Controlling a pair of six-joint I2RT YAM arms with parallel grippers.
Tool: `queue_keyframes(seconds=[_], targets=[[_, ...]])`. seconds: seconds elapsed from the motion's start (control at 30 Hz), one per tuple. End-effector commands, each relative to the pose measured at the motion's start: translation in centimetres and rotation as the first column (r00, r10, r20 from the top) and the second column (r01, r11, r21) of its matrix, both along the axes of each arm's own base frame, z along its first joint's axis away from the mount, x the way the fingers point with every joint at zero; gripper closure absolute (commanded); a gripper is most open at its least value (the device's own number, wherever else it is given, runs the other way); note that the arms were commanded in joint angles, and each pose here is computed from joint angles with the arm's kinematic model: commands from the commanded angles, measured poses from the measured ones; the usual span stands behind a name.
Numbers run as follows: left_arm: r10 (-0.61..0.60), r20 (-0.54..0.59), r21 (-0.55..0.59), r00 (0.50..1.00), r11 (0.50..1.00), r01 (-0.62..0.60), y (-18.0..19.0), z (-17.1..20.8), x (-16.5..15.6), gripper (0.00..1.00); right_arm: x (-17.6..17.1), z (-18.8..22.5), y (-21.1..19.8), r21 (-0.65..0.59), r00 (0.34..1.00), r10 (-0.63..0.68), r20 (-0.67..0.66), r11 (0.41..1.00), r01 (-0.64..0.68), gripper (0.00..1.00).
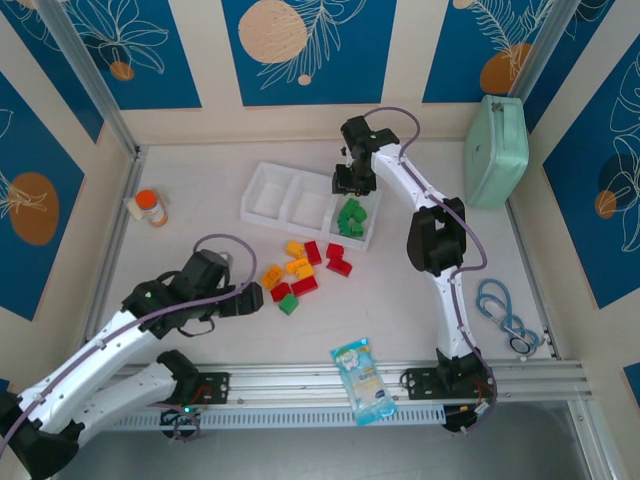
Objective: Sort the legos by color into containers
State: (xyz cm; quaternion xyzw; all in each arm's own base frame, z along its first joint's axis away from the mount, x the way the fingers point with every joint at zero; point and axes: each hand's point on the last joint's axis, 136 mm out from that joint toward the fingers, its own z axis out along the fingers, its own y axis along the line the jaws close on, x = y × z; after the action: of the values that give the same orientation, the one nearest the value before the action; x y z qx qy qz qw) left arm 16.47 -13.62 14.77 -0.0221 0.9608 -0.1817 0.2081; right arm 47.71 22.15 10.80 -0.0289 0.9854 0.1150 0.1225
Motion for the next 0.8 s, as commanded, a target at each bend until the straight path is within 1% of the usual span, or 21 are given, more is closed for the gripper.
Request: queue_keyframes(seconds=[0.0, 0.23, 0.33, 0.4, 0.47, 0.6, 0.7, 0.77], targets=[[-0.028, -0.013, -0.038, 1.0, 0.999, 0.027, -1.4, -0.2, 0.3, 0.02, -1.7, 0.4, 0.1, 0.008, 0.999, 0.016, -0.031, 1.0, -0.016, 0.55], [-0.052, -0.019, -0.045, 0.998, 0.998, 0.051, -2.8, -0.6, 1.1, 0.03, -2.9, 1.9, -0.7, 0.003, 1.0, 0.0, -0.022, 1.0, 0.0, 0.55], [-0.057, -0.022, -0.044, 0.998, 0.997, 0.056, -3.1, -0.7, 1.3, 0.03, -3.8, 3.4, -0.6, 0.021, 1.0, 0.007, -0.01, 1.0, -0.006, 0.53], [-0.066, -0.017, -0.042, 0.998, 0.997, 0.065, -3.4, -0.6, 1.5, 0.03, -4.4, 4.9, -0.5, 0.035, 1.0, 0.01, 0.014, 0.999, -0.011, 0.46], [-0.077, -0.018, -0.031, 0.997, 0.997, 0.077, -3.8, -0.7, 1.8, 0.02, -5.0, 6.5, -0.3, 0.057, 0.999, 0.011, 0.036, 0.998, -0.013, 0.37], [-0.092, -0.053, 0.0, 0.994, 0.996, 0.093, -4.7, -1.3, 2.2, 0.02, -6.8, 9.5, -0.2, 0.103, 0.998, 0.012, 0.069, 0.995, -0.019, 0.21], [-0.094, -0.084, 0.014, 0.992, 0.995, 0.095, -5.6, -2.3, 2.4, 0.03, -8.6, 11.1, -0.3, 0.134, 0.996, 0.016, 0.084, 0.991, -0.027, 0.12], [-0.111, -0.097, 0.02, 0.989, 0.993, 0.114, -6.6, -2.8, 2.4, 0.03, -9.9, 11.5, -0.8, 0.139, 0.996, 0.011, 0.084, 0.99, -0.022, 0.09]])
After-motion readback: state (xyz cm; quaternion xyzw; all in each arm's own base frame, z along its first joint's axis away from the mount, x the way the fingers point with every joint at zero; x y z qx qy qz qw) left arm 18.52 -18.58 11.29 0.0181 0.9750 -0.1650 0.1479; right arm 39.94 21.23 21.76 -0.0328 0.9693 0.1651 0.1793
